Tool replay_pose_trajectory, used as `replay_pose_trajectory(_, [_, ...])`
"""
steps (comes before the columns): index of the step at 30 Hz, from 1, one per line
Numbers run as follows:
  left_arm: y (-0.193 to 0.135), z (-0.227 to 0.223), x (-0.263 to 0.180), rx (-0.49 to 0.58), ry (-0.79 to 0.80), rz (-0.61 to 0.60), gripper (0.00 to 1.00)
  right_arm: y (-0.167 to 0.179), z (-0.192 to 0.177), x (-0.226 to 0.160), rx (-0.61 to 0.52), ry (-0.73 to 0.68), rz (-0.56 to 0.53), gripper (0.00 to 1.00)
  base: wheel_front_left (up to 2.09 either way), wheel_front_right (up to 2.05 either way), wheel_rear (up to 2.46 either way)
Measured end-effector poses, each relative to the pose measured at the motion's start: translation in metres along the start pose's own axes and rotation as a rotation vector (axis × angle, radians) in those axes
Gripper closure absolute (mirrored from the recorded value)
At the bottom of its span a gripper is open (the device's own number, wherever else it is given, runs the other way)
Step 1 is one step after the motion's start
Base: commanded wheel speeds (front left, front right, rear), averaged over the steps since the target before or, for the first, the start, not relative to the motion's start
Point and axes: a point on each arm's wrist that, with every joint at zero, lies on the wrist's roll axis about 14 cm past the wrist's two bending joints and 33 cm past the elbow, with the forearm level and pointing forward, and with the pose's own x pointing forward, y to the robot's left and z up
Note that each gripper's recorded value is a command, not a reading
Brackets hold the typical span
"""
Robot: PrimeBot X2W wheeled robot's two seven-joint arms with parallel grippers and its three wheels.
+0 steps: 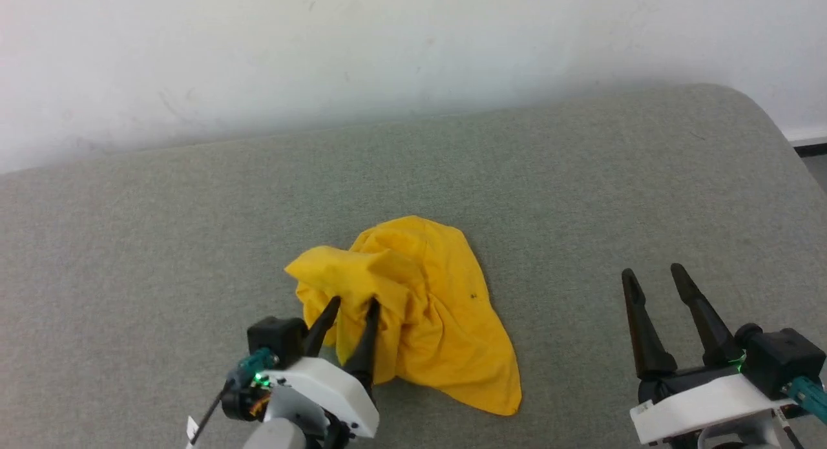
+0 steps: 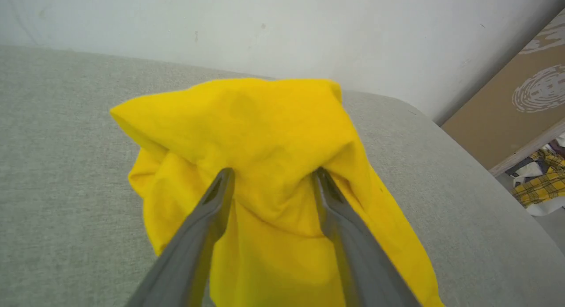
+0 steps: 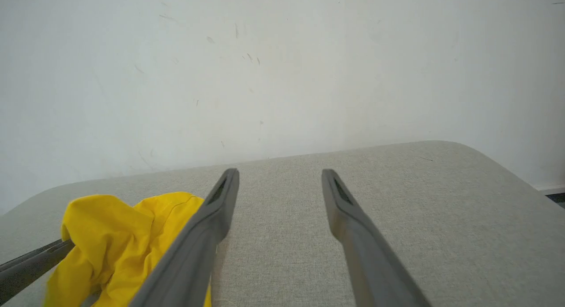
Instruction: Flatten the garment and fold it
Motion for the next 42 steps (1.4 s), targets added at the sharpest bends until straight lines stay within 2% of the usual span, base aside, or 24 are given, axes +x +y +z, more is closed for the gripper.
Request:
replay_pose_trajectory(5, [-0.007,0.01,-0.006,0.003,-0.093,-0.019,0.0,0.013,-0.002,0.007,-0.003,0.004,0.043,0.0,0.0,0.0,0.0])
replay_pose_trajectory(13, [0.004,0.096,-0.026,0.114,-0.377,0.032,0.0,0.026,0.0,0.011,-0.012,0.007,0.088,0.0,0.0,0.0,0.0])
replay_pose_trajectory(20, [0.072,0.09,-0.064,0.19,-0.349,0.255,0.0,0.034,-0.004,0.009,-0.045,0.039,0.115,0.0,0.0,0.0,0.0])
replay_pose_trajectory(25, [0.099,0.076,-0.088,0.2,-0.302,0.347,0.0,0.028,-0.008,0.002,-0.066,0.07,0.097,0.0,0.0,0.0,0.0])
replay_pose_trajectory(28, [0.103,0.071,-0.098,0.196,-0.291,0.364,0.0,0.023,-0.014,-0.002,-0.07,0.11,0.081,0.0,0.0,0.0,0.0])
replay_pose_trajectory(31, [0.103,0.07,-0.103,0.19,-0.291,0.368,0.0,0.019,-0.034,-0.006,-0.06,0.223,0.069,0.0,0.0,0.0,0.0])
replay_pose_trajectory(34, [0.103,0.068,-0.105,0.175,-0.29,0.369,0.0,0.019,-0.066,-0.014,-0.067,0.398,0.075,0.0,0.0,0.0,0.0])
replay_pose_trajectory(38, [0.105,0.067,-0.109,0.157,-0.292,0.379,0.0,0.034,-0.112,-0.031,-0.096,0.675,0.164,0.0,0.0,0.0,0.0])
replay_pose_trajectory(42, [0.104,0.066,-0.112,0.143,-0.297,0.386,0.0,0.052,-0.135,-0.034,-0.109,0.831,0.263,0.0,0.0,0.0,0.0])
